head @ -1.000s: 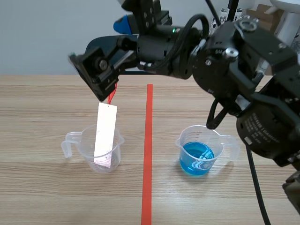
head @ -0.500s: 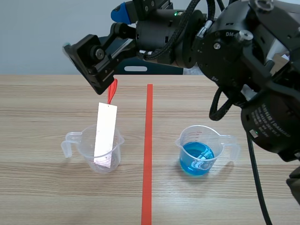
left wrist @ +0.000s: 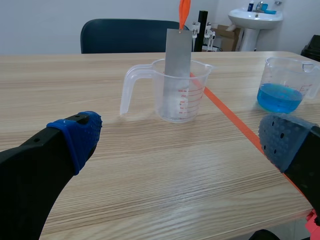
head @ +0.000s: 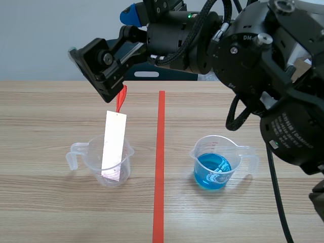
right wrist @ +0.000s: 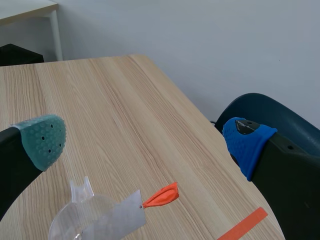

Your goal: Do the redox reaction experiment. put the plate into the left beaker

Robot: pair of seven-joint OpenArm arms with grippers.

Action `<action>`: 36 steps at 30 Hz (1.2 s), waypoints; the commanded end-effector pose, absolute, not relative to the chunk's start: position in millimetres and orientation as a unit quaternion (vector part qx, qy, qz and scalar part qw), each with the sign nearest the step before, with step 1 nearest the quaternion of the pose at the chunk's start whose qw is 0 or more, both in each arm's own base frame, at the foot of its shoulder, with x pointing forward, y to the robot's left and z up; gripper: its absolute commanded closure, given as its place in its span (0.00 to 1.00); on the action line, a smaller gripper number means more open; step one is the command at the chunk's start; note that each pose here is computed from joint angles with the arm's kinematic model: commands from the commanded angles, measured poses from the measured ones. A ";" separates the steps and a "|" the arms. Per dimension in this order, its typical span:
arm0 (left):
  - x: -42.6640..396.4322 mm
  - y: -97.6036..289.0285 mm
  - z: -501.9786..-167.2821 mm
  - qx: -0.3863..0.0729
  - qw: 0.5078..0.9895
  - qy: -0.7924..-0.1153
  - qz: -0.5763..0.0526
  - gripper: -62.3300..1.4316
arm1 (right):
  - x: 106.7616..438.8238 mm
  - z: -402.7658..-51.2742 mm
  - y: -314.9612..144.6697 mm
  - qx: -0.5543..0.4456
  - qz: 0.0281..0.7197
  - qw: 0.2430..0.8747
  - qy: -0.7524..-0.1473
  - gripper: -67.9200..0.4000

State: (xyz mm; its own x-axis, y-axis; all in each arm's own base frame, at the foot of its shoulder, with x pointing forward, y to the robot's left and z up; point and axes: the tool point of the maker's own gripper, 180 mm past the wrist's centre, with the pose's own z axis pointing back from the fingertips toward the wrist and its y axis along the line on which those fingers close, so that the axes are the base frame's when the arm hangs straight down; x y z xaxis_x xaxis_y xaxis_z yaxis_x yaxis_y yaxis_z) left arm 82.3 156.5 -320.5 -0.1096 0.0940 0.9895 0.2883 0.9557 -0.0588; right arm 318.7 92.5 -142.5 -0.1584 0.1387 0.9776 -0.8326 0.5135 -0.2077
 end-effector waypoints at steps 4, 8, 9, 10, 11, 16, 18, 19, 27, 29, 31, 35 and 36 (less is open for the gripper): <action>83.3 156.7 -313.4 -0.130 0.644 -0.750 -0.072 0.00 | 319.4 -133.5 94.3 0.276 0.409 0.578 -0.650 0.00; 83.3 156.7 -313.4 -0.130 0.644 -0.750 -0.072 0.00 | 319.4 -133.3 94.4 0.276 0.409 0.578 -0.650 0.00; 83.3 156.7 -313.4 -0.130 0.644 -0.750 -0.072 0.00 | 319.4 -133.1 94.4 0.276 0.409 0.577 -0.651 0.00; 83.3 156.7 -313.4 -0.130 0.644 -0.750 -0.072 0.00 | 319.3 -132.7 94.4 0.277 0.408 0.577 -0.651 0.00; 83.3 156.7 -313.4 -0.130 0.644 -0.750 -0.072 0.00 | 319.3 -132.7 94.4 0.277 0.408 0.577 -0.651 0.00; 83.3 156.7 -313.4 -0.130 0.644 -0.750 -0.072 0.00 | 318.7 -131.9 94.8 0.282 0.406 0.576 -0.651 0.00; 83.3 156.7 -313.4 -0.130 0.644 -0.750 -0.072 0.00 | 318.6 -131.8 94.9 0.283 0.405 0.576 -0.651 0.00; 83.3 156.7 -313.4 -0.130 0.644 -0.750 -0.072 0.00 | 318.4 -131.6 94.9 0.284 0.405 0.576 -0.651 0.00; 83.3 156.7 -313.4 -0.130 0.644 -0.750 -0.072 0.00 | 318.3 -131.4 95.0 0.285 0.404 0.576 -0.651 0.00; 83.3 156.7 -313.4 -0.130 0.644 -0.750 -0.072 0.00 | 318.3 -131.4 95.0 0.285 0.404 0.576 -0.651 0.00; 83.3 156.7 -313.4 -0.130 0.644 -0.750 -0.072 0.00 | 318.3 -131.4 95.0 0.285 0.404 0.576 -0.651 0.00; 83.3 156.7 -313.4 -0.130 0.644 -0.750 -0.072 0.00 | 318.3 -131.4 95.0 0.285 0.404 0.576 -0.651 0.00; 83.3 156.7 -313.4 -0.130 0.644 -0.750 -0.072 0.00 | 318.3 -131.4 95.0 0.285 0.404 0.576 -0.651 0.00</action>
State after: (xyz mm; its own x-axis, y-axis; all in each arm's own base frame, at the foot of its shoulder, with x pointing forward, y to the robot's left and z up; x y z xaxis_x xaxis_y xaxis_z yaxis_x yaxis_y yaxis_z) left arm 82.3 156.5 -320.5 -0.1096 0.0940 0.9895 0.2883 0.9557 -0.0588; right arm 318.0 93.0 -141.4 -0.1533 0.1271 0.9800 -0.8361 0.5119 -0.1971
